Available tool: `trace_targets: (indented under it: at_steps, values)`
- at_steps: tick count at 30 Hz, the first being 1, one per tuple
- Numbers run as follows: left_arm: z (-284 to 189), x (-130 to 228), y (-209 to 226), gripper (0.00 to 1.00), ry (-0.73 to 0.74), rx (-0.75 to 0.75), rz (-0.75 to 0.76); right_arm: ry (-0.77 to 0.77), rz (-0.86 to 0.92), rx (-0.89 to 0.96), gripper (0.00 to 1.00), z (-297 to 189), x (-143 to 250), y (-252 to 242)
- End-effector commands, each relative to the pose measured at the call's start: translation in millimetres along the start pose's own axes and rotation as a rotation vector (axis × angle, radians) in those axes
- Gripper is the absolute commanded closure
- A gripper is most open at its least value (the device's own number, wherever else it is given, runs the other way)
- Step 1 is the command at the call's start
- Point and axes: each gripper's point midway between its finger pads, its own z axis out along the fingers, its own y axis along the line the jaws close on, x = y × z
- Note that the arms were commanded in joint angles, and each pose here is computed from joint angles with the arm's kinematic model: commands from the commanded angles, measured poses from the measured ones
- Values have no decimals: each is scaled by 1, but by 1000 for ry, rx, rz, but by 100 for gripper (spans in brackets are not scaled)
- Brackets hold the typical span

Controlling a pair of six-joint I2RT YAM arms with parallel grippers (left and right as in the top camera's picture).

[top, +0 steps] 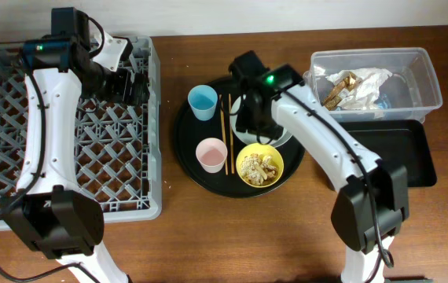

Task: Sort waste into correct bins and load items into the dishwasher rack
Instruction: 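Move the right gripper to the yellow bowl and grasp its rim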

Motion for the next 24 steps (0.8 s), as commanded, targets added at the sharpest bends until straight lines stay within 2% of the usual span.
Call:
trace_targets:
  at_steps: [1,6,15,24]
  values:
    - [-1,-3,4,1,-7,-7,9,19,36,14,53,25,12,-4]
    - [-1,-3,4,1,-7,-7,9,38,55,-7,59,52,24,-4]
    - [-1,-3,4,1,-8,-7,9,12,10,-47,59,60,33,16]
    - [-1,-3,4,1,-7,-7,9,46,-45,-23,59,64,61,23]
